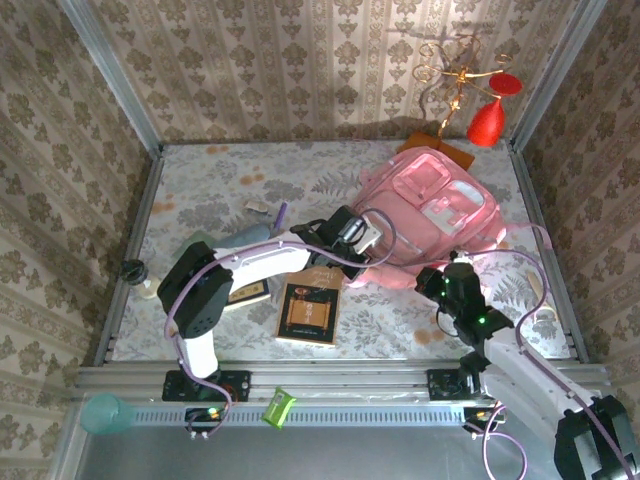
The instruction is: Pack books, pencil case, and school supplies into a backpack
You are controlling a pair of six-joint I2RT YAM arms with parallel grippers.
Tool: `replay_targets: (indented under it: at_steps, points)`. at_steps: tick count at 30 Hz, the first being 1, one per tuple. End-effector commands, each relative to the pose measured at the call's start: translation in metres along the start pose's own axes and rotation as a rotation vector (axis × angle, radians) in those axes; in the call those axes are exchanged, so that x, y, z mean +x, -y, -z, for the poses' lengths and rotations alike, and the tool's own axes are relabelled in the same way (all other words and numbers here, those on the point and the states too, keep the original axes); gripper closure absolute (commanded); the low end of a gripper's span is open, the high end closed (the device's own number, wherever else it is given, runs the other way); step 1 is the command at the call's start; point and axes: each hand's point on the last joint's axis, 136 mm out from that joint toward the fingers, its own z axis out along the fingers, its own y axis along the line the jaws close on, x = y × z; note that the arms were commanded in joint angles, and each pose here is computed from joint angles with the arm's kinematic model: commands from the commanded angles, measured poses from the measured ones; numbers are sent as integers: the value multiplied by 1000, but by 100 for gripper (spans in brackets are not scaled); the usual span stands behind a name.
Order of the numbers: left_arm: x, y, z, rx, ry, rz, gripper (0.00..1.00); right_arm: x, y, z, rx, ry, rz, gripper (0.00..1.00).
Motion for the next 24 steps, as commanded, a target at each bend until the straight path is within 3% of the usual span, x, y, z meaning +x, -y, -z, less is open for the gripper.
replay_targets:
  at_steps: [1, 6, 15, 19, 24]
  points:
    - [-29, 44, 13, 170, 67, 21, 100, -10, -14, -2, -45, 71, 9, 100]
    - [-15, 4, 14, 120, 55, 95, 100, -7, -14, -2, -40, 79, 33, 100]
    - [42, -107, 38, -379, -110, 61, 100, -22, 29, 12, 151, 137, 32, 100]
    - [37, -102, 41, -370, -95, 58, 100, -22, 23, 10, 120, 129, 32, 100]
    - [-4, -28, 35, -104, 24, 26, 100, -16, 1, 1, 16, 99, 25, 100]
